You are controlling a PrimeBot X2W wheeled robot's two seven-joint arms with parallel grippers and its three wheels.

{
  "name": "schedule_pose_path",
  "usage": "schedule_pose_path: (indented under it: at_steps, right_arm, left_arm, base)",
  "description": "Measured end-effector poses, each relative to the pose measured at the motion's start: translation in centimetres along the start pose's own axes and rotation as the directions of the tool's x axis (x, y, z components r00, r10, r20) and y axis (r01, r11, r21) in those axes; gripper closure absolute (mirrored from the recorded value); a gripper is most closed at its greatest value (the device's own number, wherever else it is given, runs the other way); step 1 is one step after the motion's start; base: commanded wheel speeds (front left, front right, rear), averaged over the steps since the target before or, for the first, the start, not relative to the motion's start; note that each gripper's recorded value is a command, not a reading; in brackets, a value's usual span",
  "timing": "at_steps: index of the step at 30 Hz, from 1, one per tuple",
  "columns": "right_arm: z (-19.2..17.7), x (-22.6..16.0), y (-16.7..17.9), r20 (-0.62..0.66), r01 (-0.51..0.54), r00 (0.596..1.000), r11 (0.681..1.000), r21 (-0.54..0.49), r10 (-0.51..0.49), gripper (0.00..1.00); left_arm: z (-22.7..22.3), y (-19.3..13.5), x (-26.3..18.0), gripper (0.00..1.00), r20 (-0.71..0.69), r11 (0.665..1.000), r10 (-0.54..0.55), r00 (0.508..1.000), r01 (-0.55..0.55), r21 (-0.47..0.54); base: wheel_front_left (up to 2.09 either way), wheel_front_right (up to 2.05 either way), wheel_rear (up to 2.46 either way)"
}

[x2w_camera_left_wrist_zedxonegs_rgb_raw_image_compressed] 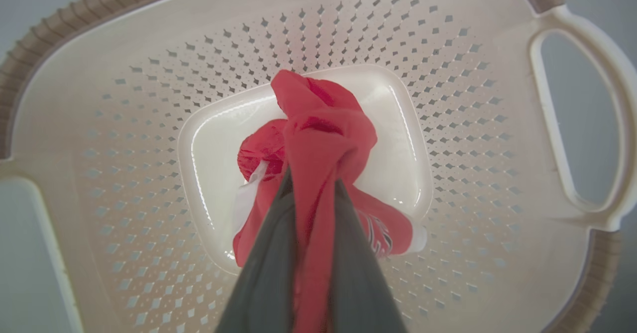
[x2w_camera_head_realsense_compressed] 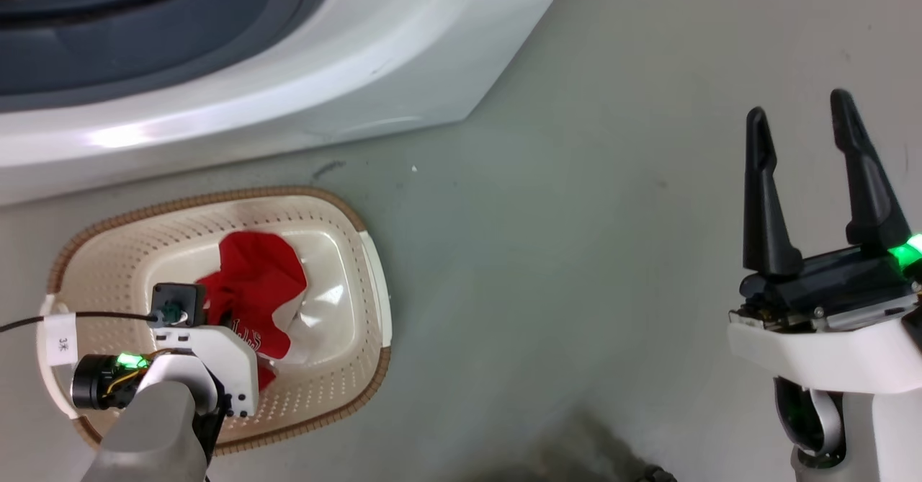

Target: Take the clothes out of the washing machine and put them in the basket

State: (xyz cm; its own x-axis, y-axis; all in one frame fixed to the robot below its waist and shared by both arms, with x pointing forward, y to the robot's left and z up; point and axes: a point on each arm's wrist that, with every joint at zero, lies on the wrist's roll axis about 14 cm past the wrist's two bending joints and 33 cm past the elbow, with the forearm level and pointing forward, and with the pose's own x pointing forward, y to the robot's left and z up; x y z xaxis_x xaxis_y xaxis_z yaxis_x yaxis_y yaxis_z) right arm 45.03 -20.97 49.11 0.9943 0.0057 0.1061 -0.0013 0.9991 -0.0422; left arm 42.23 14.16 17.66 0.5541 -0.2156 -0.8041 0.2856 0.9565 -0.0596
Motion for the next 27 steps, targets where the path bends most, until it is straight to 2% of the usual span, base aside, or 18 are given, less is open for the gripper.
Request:
schedule_pose_path:
  at_steps: [7,16,17,18,19,27]
  right_arm:
    - [-3.1,1.3,-0.3,-0.054,0.003,0.999,1.000,-0.004,-0.003,0.00]
    - [-5.4,2.1,0.0,-0.089,-0.006,0.996,1.000,0.003,0.006,0.00]
    - [-5.4,2.2,0.1,-0.086,-0.009,0.996,1.000,0.004,0.009,0.00]
    - [-5.4,2.3,0.1,-0.083,-0.010,0.997,1.000,0.005,0.011,0.00]
    - [-5.3,2.4,0.2,-0.080,-0.011,0.997,1.000,0.006,0.012,0.00]
    - [-3.4,2.3,0.6,-0.042,-0.025,0.999,1.000,0.000,0.025,0.00]
  left_arm:
    - [-3.3,0.2,2.4,1.00,-0.113,1.000,0.003,0.994,-0.007,-0.027]
    - [-5.0,-0.1,4.0,1.00,-0.166,0.998,0.010,0.986,-0.019,-0.052]
    - [-5.0,0.0,4.0,0.96,-0.167,0.998,0.012,0.986,-0.021,-0.051]
    - [-5.0,0.0,4.0,0.54,-0.171,0.998,0.016,0.985,-0.025,-0.050]
    - [-5.0,0.0,3.9,0.00,-0.174,0.999,0.015,0.985,-0.024,-0.046]
    - [-3.3,-0.1,2.7,0.00,-0.129,0.999,0.022,0.991,-0.027,-0.037]
  base:
    - [0.00,0.00,0.00]
    - [0.00,0.00,0.00]
    - [0.00,0.00,0.00]
    - [0.00,0.00,0.00]
    - [0.00,0.00,0.00]
    - [0.00,0.00,0.00]
